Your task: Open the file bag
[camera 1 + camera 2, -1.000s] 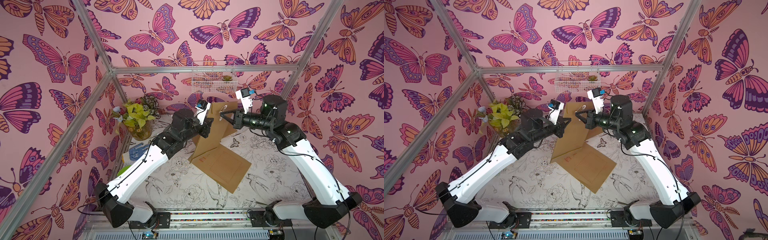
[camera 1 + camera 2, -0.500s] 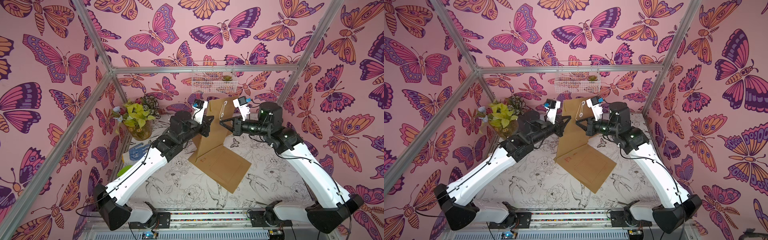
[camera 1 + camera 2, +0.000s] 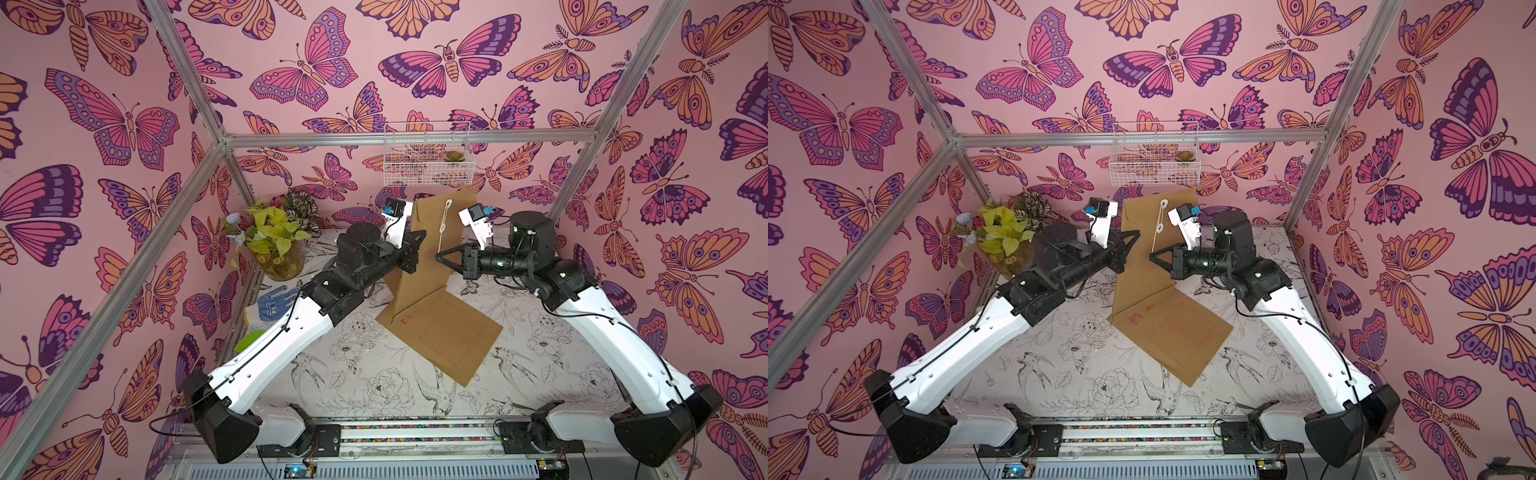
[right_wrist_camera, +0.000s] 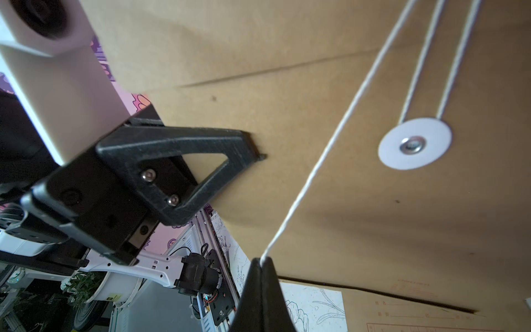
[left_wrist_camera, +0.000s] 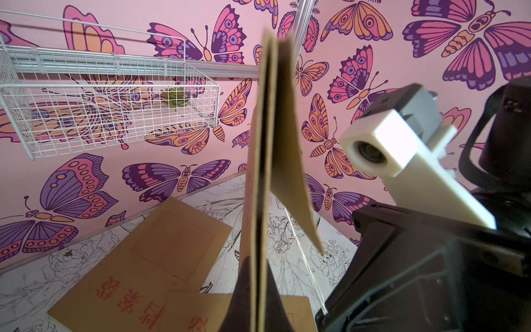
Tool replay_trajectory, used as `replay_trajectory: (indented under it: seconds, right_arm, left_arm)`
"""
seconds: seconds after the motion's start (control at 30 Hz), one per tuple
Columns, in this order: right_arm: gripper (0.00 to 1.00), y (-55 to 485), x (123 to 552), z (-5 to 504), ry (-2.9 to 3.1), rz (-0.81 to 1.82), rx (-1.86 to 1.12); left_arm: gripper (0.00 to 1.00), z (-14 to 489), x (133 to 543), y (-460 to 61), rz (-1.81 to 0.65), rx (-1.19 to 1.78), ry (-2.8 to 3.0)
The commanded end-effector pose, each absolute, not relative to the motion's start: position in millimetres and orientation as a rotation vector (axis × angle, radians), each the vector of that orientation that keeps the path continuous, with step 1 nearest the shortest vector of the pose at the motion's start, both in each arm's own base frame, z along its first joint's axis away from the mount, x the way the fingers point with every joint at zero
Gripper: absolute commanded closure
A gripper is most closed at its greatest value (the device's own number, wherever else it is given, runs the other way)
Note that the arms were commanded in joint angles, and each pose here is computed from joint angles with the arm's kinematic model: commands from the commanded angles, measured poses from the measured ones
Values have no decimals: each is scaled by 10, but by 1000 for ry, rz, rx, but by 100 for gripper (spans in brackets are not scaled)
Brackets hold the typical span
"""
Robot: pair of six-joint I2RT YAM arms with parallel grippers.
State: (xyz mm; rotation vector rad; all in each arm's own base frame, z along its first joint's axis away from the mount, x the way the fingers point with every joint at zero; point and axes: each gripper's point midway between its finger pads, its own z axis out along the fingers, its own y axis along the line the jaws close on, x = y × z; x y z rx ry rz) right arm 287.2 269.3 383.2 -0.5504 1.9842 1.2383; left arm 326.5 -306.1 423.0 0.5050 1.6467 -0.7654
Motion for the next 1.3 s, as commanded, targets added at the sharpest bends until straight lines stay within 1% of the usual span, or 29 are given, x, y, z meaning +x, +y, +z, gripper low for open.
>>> replay_trajectory:
  seconds: [0.0, 0.43, 0.6, 0.77, 0.93, 1.13, 1.17, 1.2, 1.27]
  right_arm:
    - [100, 2684, 2814, 3865, 1971, 1262, -568]
    - [100, 2590, 2836, 3544, 2072, 1158, -553]
    - [100, 2441, 2960, 3383, 2138, 1008, -483]
    - [100, 2322, 3037, 3432, 2129, 924, -414]
    - [100, 2101, 3195, 3370, 2137, 797, -303]
    - [100, 1904, 3265, 3408, 2107, 790, -194]
    - [100, 1881, 3277, 3420, 2097, 789, -186]
    - [100, 1860, 3282, 3431, 2085, 789, -181]
    - [100, 1802, 3298, 3460, 2067, 783, -162]
  left_arm:
    - [100, 4430, 3210, -3004, -779, 481, 1584]
    - [100, 4467, 3205, -2958, -764, 472, 1575]
    - [100, 4452, 3199, -2973, -773, 477, 1579]
    - [100, 4457, 3170, -2957, -779, 478, 1580]
    - [100, 4451, 3129, -2939, -785, 483, 1579]
    - [100, 4403, 3062, -2983, -811, 530, 1596]
    - [100, 4410, 3034, -2980, -815, 542, 1593]
    - [100, 4525, 2938, -2918, -824, 548, 1559]
    - [100, 4507, 2912, -2931, -830, 566, 1559]
